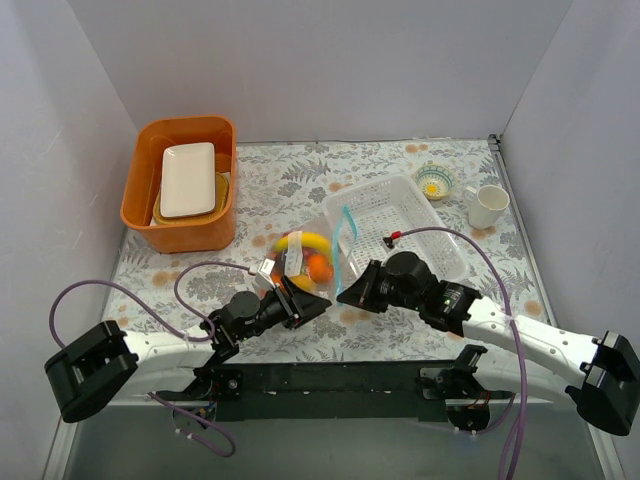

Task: Place the food in the zip-top bag and seal the zipper
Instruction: Zip the zipper food storage bag at the center of the board.

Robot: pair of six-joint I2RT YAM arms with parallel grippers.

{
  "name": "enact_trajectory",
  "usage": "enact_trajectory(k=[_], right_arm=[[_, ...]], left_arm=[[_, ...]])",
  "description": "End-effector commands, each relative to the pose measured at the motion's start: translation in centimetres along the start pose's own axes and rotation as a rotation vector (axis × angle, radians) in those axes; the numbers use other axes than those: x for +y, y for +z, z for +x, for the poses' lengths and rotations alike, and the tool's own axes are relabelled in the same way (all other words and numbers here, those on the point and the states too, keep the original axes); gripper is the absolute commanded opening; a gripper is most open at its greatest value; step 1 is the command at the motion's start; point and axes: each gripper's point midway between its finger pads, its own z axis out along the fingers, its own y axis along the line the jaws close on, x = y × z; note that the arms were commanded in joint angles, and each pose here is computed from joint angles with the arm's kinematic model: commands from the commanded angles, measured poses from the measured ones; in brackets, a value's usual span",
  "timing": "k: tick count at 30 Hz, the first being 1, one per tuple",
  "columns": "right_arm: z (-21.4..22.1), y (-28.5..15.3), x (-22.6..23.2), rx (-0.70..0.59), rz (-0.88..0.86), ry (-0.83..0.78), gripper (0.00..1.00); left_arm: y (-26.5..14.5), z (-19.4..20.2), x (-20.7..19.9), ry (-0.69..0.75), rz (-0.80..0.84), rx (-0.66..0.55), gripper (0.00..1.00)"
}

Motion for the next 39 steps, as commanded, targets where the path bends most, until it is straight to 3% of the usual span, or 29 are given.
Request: enact_trajectory(k=[1, 8, 13, 16, 17, 23, 25, 28, 29, 30, 39], right_arm=[[0.1, -0.1, 1.2, -0.003, -0.069, 0.042, 0.01], [0.9, 0.2, 1.0, 0.026, -0.066, 0.044, 0.01], [1.2, 0.2, 0.8, 0.036, -0.05, 0.039, 0.01], [1.6, 0.4, 0.6, 0.047, -0.047, 0.044, 0.01], [1.6, 0.4, 0.6, 0.046, -0.049, 0.046, 0.01], [1.2, 0.4, 0.5, 0.024, -0.04, 0.043, 0.01], [1.1, 0.3, 0.5, 0.019, -0.04, 0.043, 0.01], [1.0, 0.0, 0.8, 0.014, -0.051, 0.029, 0.16], [0.5, 0.0, 0.7, -0.015, -0.045, 0.021, 0.27], [0.2, -0.2, 1.2, -0.024, -0.055, 0.016, 0.3], [0.4, 0.0, 1.6, -0.003, -0.054, -0.02, 0.3]], left_arm=[[0.6, -0.7, -3.0, -0.218, 0.076, -0.008, 0.46], [1.9, -0.8, -4.0, -0.209, 0.093, -0.007, 0.41], [2.0, -0.9, -3.5, -0.219, 0.083, -0.015, 0.33], [2.0, -1.1, -3.4, -0.218, 0.075, -0.025, 0.23], [1.9, -1.2, -3.4, -0.219, 0.073, -0.026, 0.15], [1.5, -1.1, -3.0, -0.228, 0.063, -0.03, 0.11], [1.5, -1.0, -2.9, -0.232, 0.059, -0.025, 0.03], [1.5, -0.8, -2.6, -0.234, 0.046, -0.014, 0.0], [1.5, -0.8, -2.5, -0.235, 0.043, -0.013, 0.0], [1.5, -0.7, -2.5, -0.235, 0.042, -0.011, 0.0], [1.7, -0.7, -2.5, -0.234, 0.042, -0.008, 0.0]])
